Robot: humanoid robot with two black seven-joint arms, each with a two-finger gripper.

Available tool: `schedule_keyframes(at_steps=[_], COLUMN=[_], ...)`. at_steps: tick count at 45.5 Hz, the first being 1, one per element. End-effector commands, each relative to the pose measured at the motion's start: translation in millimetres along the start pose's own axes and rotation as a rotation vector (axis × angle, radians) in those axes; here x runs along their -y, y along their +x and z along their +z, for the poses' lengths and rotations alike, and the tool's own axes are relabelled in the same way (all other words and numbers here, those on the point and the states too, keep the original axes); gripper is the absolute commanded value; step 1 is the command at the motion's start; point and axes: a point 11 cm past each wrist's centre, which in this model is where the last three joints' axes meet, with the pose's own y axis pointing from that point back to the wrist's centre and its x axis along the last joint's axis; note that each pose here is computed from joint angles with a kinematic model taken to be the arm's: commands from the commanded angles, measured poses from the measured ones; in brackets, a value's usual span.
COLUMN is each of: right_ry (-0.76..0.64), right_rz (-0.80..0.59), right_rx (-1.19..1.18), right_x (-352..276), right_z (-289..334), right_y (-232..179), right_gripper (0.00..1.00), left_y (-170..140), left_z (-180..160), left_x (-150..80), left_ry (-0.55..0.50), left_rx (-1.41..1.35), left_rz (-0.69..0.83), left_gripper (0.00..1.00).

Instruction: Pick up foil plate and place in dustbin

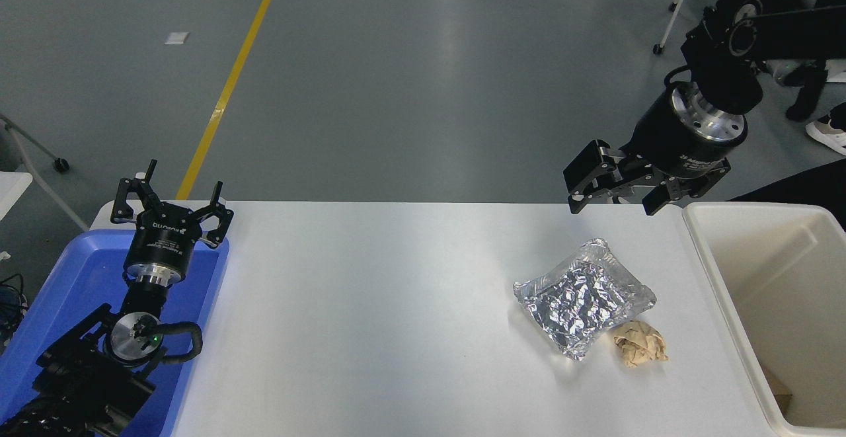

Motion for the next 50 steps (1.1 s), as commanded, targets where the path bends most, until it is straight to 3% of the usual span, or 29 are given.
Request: schedule_keyframes(at_steps=[1, 11, 30, 40, 50], right_ry=[-0.018, -0.029, -0.129, -0.204, -0.208], right_rz=[-0.022, -0.056, 0.157, 0.314, 0.327], right_rx=[-0.009, 0.018, 0.054, 0.043, 0.023], right_x=[9, 41, 162, 229, 271], right_z=[-2, 14, 83, 132, 144], right_y=[-2, 1, 19, 5, -25], right_gripper=[1.0, 1.0, 1.0, 1.0, 1.0], left_y=[-1, 0, -1, -1, 0], left_z=[2, 1, 1, 1, 0], left_x=[1, 0, 1, 1, 0], left_ry=[-0.01, -0.005, -0.004, -0.004, -0.003], left_rx=[-0.006, -0.001, 0.0, 0.0, 0.0], left_rz=[-0.003, 0.0, -0.002, -0.002, 0.0], left_gripper=[1.0, 1.0, 1.0, 1.0, 1.0])
